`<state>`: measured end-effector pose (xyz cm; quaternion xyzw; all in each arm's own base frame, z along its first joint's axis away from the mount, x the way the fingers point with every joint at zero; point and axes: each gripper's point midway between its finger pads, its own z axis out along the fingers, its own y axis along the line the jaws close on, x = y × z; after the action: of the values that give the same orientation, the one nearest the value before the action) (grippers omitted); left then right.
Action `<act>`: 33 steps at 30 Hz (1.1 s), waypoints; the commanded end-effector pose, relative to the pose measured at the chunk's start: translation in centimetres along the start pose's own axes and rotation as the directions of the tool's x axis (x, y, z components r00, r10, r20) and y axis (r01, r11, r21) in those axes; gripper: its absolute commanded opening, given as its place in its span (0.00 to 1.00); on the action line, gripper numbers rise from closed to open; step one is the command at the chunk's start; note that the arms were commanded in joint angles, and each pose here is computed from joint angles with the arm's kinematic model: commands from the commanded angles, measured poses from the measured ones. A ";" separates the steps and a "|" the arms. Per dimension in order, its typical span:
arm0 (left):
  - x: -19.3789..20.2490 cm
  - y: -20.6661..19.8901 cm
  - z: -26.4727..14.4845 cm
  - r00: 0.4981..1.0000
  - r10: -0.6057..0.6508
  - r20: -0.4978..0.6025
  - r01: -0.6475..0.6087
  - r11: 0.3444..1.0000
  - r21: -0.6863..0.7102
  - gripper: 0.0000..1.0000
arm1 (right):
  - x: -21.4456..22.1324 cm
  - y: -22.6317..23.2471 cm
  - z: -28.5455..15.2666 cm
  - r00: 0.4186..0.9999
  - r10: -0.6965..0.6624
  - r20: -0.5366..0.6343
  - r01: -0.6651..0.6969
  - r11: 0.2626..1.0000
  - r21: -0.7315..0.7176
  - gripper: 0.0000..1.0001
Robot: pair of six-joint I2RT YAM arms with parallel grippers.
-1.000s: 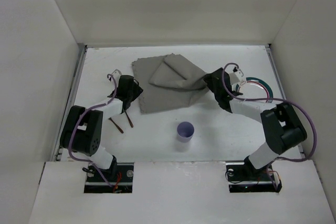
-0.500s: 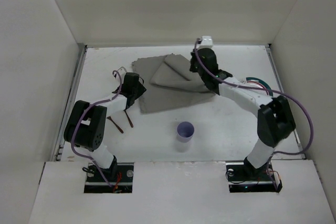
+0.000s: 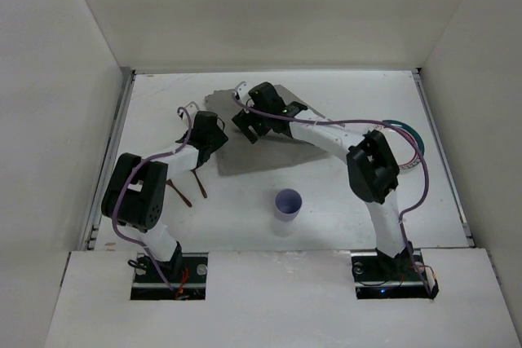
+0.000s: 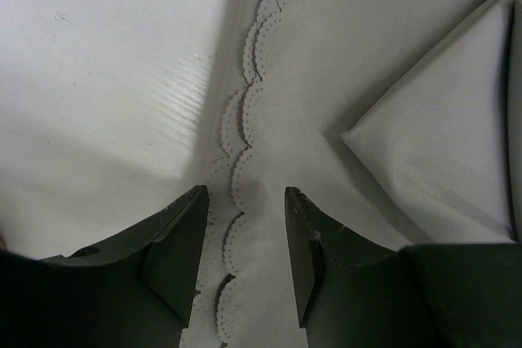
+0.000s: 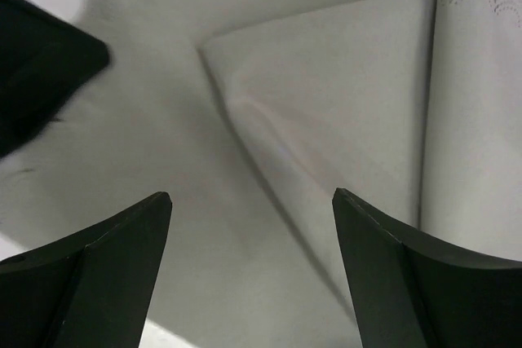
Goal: Set the dinner table for one person
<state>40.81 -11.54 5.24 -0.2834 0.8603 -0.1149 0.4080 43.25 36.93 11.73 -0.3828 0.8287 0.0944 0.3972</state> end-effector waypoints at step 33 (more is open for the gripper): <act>1.1 0.3 1.5 0.998 -0.032 -0.051 0.033 0.999 0.019 0.08 | 3.0 -31.3 -9.0 0.882 0.339 0.328 -0.462 0.488 0.740 0.10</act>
<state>41.03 -12.07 2.84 -0.2832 0.8688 -0.1307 0.3845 58.55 13.34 15.13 -0.0633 0.8530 -0.1430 0.4979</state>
